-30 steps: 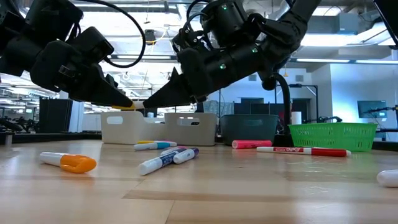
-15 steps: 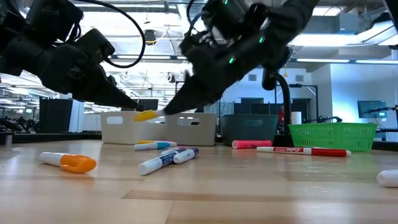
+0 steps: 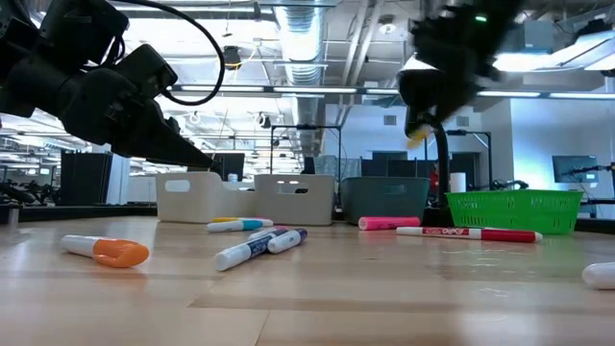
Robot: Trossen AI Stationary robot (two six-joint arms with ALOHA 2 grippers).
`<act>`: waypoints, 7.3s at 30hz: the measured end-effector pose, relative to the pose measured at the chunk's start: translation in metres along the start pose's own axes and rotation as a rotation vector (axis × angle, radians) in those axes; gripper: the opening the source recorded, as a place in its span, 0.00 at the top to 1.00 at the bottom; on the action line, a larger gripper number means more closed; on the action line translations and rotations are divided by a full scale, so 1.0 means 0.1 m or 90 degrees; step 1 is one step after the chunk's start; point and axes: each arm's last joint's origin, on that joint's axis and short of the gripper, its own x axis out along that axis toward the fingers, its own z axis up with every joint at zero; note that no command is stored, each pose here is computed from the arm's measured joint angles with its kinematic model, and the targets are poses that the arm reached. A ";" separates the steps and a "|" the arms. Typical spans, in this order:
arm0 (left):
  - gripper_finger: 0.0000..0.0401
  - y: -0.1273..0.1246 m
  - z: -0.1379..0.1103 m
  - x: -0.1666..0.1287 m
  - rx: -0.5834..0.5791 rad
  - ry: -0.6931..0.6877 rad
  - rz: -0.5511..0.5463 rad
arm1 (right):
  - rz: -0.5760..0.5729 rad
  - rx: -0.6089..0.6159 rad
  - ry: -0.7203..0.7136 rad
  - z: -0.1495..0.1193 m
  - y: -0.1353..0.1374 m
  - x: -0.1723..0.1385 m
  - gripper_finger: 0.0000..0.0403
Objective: Pick & Place Markers
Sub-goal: Put the yellow highlighter pen into the green bin, then put the orange highlighter pen into the green bin
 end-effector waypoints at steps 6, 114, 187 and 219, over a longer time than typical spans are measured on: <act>0.71 0.00 0.00 0.00 0.000 0.000 0.000 | -0.092 0.125 0.128 -0.45 -0.34 0.06 0.90; 0.90 -0.24 0.22 0.27 0.077 -0.015 -0.114 | 0.530 -0.026 -0.310 0.12 1.40 1.01 0.59; 0.64 0.08 1.08 -0.54 -0.094 -0.347 0.049 | -0.013 -0.097 -0.204 0.31 -0.24 -0.16 0.91; 0.64 0.14 1.19 -0.75 -0.125 -0.415 0.043 | -0.065 0.200 0.223 -0.44 -1.18 0.33 0.88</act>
